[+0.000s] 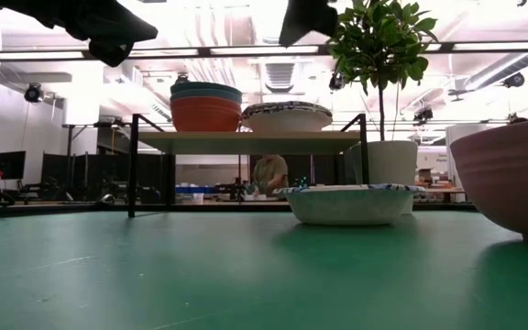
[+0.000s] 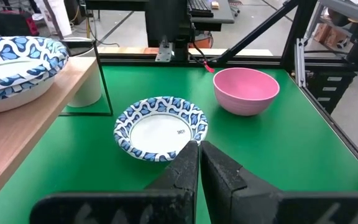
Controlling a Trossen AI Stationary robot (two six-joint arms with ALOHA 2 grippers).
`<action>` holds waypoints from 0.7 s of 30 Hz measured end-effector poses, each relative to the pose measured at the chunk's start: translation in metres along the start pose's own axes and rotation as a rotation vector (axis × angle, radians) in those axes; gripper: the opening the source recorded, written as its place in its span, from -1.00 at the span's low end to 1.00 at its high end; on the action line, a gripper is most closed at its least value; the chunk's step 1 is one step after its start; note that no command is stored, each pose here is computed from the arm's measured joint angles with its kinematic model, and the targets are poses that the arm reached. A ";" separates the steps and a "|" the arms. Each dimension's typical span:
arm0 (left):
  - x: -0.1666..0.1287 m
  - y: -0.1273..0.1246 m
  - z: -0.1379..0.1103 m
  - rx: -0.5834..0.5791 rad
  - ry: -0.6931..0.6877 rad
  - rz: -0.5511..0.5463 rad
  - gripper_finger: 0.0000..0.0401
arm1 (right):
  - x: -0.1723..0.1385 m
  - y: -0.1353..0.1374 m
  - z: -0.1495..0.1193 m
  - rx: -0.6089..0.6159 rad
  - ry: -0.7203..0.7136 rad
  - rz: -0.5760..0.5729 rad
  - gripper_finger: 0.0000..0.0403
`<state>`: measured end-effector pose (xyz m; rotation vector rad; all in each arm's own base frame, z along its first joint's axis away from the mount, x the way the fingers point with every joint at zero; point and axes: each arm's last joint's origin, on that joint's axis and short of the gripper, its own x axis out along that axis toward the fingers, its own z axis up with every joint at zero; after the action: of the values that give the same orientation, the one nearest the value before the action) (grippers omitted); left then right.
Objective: Place and stack bowls onto a shelf
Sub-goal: Stack the pink bowl on top of the green bowl on the shelf
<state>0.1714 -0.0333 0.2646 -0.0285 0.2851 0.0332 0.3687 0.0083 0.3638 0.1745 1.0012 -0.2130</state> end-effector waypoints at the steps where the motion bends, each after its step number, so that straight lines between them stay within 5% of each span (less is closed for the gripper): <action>1: 0.000 0.000 0.000 0.000 0.000 0.000 -1.00 | 0.000 0.005 -0.002 0.055 0.034 0.093 -0.96; 4: 0.000 0.000 0.000 0.001 0.001 0.000 -1.00 | -0.001 0.021 -0.007 0.194 0.111 0.254 -0.93; 11: -0.003 -0.001 0.012 0.006 -0.034 -0.007 -1.00 | 0.001 0.066 -0.031 0.371 0.258 0.261 -0.60; 21: -0.010 -0.004 0.033 0.052 -0.095 -0.026 -1.00 | 0.041 0.131 -0.082 0.663 0.535 -0.016 -0.15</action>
<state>0.1708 -0.0368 0.2993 0.0214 0.1901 0.0011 0.3572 0.1506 0.2916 0.8621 1.4355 -0.5290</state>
